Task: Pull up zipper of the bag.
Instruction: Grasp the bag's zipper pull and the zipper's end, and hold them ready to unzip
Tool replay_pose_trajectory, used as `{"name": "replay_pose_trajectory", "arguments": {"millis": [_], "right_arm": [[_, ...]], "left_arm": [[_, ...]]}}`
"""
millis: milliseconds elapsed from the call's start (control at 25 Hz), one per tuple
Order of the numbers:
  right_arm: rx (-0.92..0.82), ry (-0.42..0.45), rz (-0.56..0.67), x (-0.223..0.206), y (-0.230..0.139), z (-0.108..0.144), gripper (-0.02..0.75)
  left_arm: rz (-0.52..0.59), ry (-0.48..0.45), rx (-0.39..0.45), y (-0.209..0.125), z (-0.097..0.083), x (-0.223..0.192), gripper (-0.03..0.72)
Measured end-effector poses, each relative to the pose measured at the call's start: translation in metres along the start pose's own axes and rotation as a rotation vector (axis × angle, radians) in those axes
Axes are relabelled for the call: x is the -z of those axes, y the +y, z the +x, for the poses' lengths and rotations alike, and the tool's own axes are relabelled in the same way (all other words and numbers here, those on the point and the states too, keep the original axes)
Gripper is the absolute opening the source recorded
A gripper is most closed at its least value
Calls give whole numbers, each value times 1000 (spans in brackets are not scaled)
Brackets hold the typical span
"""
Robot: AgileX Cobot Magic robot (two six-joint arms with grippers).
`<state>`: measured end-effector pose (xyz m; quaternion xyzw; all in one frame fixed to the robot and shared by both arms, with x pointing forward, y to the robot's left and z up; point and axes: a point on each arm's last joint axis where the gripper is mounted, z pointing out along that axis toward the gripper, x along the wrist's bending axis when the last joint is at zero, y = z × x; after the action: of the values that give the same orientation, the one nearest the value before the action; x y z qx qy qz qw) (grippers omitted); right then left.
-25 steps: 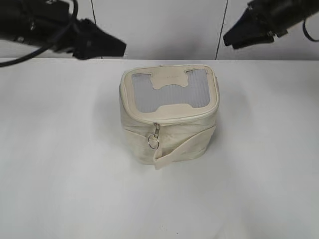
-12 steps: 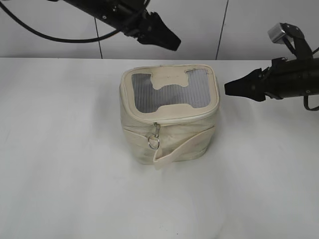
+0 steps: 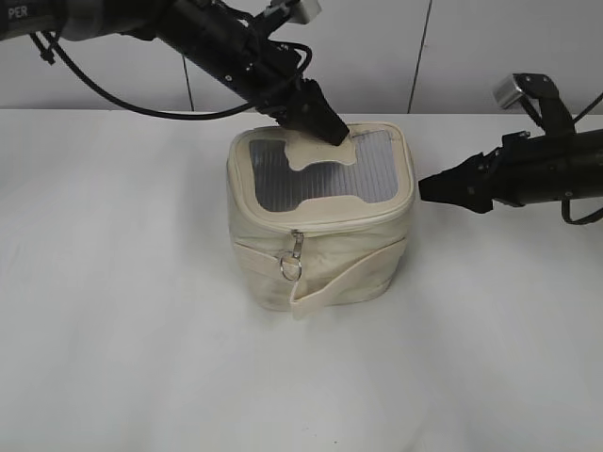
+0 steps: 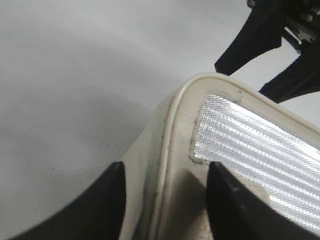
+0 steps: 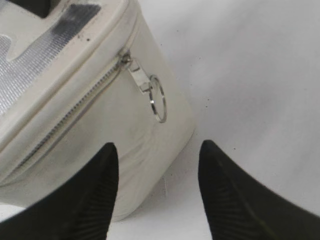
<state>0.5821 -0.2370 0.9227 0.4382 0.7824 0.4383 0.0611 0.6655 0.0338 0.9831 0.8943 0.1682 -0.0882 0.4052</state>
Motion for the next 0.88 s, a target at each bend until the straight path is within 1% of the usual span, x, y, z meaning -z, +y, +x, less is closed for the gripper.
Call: {"name": "replay_pose_trajectory", "arguments": {"millis": [40, 80, 120, 160, 200, 400, 640, 880], "right_arm": [[-1, 6, 3, -3, -2, -1, 414], [-3, 13, 2, -5, -4, -2, 413], [-7, 15, -4, -7, -5, -3, 413], [-3, 15, -12, -8, -6, -3, 413], [5, 15, -20, -9, -6, -4, 413], [20, 11, -41, -14, -8, -7, 413], [39, 45, -53, -24, -5, -9, 414], [78, 61, -52, -34, 3, 1, 414]], "left_arm": [[-1, 1, -1, 0, 0, 0, 298], [0, 2, -4, 1, 0, 0, 202], [4, 4, -7, 1, 0, 0, 125], [6, 3, -8, 1, 0, 0, 83], [8, 3, -8, 1, 0, 1, 63], [11, 4, -9, 1, -1, 0, 50], [11, 3, -8, 1, -1, 0, 48], [13, 5, -10, 1, -1, 0, 47]]}}
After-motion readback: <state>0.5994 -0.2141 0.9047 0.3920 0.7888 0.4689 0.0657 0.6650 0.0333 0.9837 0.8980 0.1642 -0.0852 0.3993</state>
